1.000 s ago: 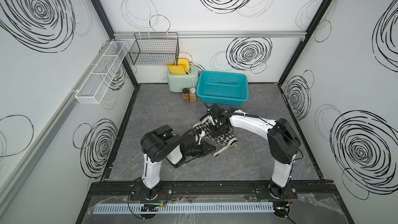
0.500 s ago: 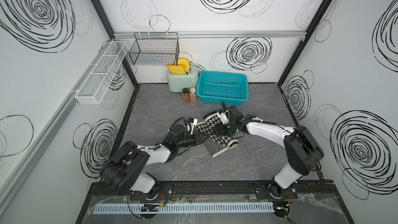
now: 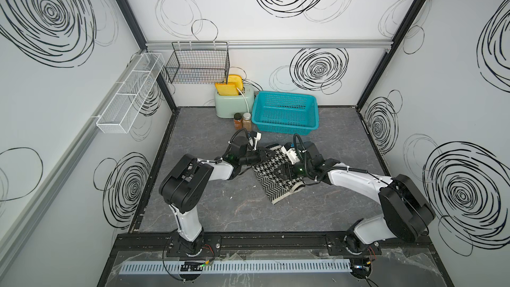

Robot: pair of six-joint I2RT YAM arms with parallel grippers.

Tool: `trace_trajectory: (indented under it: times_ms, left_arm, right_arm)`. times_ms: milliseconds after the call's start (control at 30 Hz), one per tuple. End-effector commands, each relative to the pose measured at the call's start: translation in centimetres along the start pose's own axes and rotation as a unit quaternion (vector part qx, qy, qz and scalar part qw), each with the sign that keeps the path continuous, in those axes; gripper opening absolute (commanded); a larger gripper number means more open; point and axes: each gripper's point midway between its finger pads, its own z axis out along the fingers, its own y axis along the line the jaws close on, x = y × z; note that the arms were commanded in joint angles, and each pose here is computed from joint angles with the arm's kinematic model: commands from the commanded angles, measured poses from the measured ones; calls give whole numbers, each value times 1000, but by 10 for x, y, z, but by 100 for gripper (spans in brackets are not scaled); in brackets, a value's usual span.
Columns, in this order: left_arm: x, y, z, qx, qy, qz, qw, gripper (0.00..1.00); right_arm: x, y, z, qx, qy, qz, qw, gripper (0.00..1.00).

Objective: Roll up the scarf and place it into the basket
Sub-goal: Roll the scarf at the center of the board.

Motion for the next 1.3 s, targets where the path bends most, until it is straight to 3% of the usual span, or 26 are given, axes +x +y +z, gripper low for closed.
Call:
trace_trajectory:
  times_ms: [0,367,667,733,1000,1100,1267]
  left_arm:
    - [5,-13,13,33,9,3,999,17]
    - [15,32,28,-15,21,-26,999,16]
    - [24,69,21,-53,42,-39,997,15]
    - [25,72,21,-58,45,-36,997,16]
    - [23,71,22,-61,51,-30,996,16]
    - [22,71,22,-61,50,-30,996,16]
    - [22,73,21,-64,52,-30,996,16]
  right_arm:
    - [1,6,-1,-30,-4,-28,999,63]
    - [22,4,1,-48,31,-40,998,67]
    - [0,15,-41,-58,-19,-29,998,69]
    - [6,12,-37,-72,-12,-15,997,65]
    - [54,-6,-13,-95,46,35,994,33]
    - [72,-25,-11,-54,66,59,995,25]
    - [94,-71,-13,51,108,119,986,27]
